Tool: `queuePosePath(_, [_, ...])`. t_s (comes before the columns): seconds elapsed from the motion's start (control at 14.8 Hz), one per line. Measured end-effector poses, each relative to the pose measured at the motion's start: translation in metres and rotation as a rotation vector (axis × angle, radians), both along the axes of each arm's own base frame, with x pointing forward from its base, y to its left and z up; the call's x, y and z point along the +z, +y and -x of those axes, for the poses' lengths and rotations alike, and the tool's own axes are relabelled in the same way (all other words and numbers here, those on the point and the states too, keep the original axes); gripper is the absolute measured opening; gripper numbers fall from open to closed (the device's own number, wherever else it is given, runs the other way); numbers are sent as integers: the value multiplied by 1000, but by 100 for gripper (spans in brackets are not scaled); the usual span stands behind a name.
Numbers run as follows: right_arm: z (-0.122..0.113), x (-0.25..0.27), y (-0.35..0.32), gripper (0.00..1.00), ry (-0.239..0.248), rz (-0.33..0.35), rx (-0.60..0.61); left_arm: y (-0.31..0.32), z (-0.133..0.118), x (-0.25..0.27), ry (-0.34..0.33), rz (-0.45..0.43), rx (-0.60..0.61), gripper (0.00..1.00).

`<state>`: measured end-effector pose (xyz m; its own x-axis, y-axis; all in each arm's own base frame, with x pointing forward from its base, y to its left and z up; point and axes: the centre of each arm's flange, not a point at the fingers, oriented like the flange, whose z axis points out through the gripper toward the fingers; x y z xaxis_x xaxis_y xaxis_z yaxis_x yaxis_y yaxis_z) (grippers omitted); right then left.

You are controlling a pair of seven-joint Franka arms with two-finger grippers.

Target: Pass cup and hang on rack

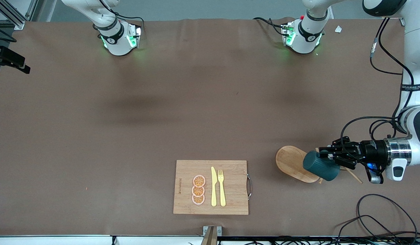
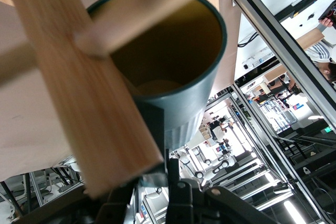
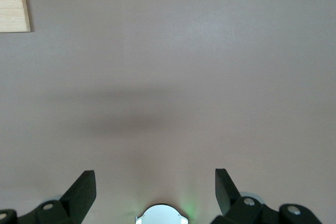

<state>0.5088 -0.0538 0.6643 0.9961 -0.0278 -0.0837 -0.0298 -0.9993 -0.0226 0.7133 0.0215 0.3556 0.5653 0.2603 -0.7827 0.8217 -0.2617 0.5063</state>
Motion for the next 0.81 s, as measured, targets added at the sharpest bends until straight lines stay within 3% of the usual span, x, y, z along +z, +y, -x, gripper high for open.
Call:
queuePosePath(0.14, [0,1,-1,100,-1,0,-2,1,0,-1,0,3,-1,22])
queuePosePath(0.34, [0,1,-1,100,0,0,-2,0,0,0,-1,11,1,31])
queuePosePath(0.68, [0,1,-1,100,-1,0,-2,-2,-3,17,-9,20,15,79])
queuePosePath(0.81, [1,2,-1,100,-2,0,-2,-4,-1,49,-1,-33,18,99])
